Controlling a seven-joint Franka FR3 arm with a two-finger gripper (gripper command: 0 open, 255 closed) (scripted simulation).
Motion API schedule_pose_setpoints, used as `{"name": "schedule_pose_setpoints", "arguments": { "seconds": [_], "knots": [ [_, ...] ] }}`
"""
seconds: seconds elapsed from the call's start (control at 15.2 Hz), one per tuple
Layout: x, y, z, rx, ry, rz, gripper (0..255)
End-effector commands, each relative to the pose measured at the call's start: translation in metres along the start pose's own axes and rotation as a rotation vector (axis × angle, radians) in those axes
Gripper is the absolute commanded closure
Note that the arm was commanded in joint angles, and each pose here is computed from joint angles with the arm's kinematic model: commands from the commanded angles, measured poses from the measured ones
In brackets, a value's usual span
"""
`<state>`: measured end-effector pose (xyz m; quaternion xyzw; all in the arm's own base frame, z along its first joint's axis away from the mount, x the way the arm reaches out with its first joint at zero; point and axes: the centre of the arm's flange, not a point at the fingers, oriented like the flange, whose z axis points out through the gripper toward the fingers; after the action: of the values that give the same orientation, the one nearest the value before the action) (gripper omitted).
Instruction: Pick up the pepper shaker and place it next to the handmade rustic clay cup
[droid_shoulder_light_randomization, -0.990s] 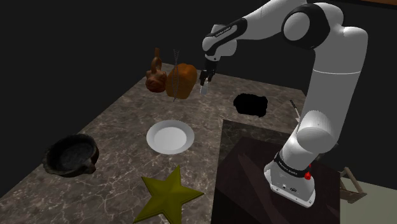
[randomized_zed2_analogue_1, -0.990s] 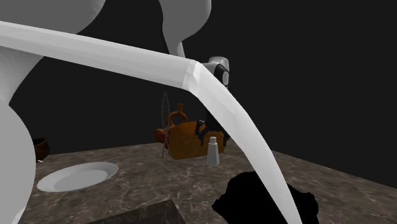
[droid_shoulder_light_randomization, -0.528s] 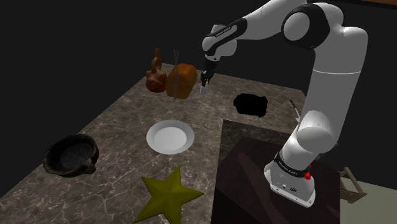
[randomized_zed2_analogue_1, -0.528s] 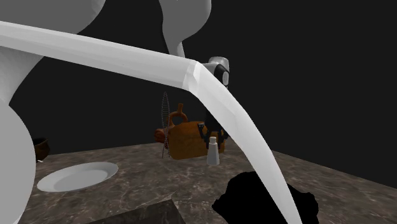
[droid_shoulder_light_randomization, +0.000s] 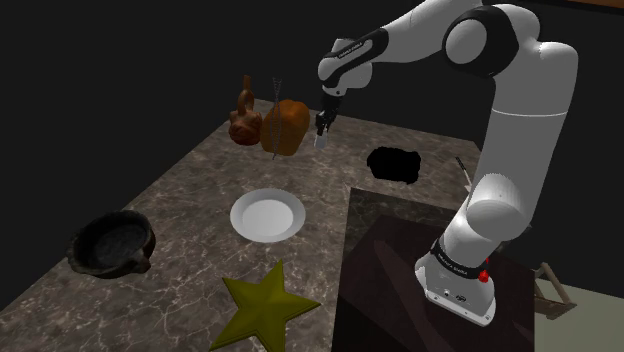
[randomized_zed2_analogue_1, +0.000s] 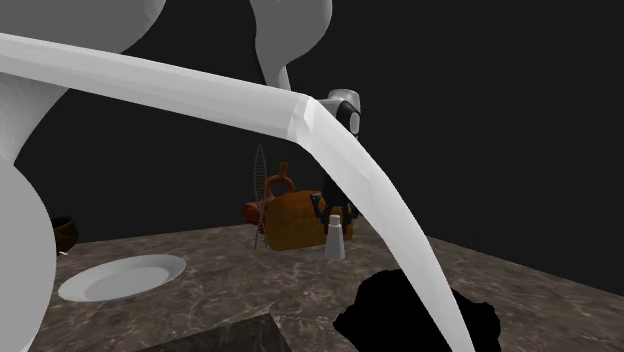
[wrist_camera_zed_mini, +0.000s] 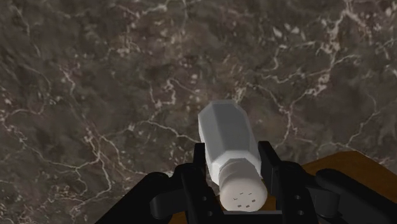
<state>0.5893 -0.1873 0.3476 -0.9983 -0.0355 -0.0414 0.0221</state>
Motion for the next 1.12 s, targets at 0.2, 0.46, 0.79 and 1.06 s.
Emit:
{"name": "schedule_pose_setpoints", "arguments": {
  "seconds": [0.2,0.46,0.79,1.06],
  "knots": [
    [0.002,-0.001,-0.021,0.000,0.000,0.000,255],
    [0.004,-0.002,-0.042,0.000,0.000,0.000,255],
    [0.006,-0.003,-0.068,0.000,0.000,0.000,255],
    [0.008,-0.004,-0.089,0.000,0.000,0.000,255]
  ]
}}
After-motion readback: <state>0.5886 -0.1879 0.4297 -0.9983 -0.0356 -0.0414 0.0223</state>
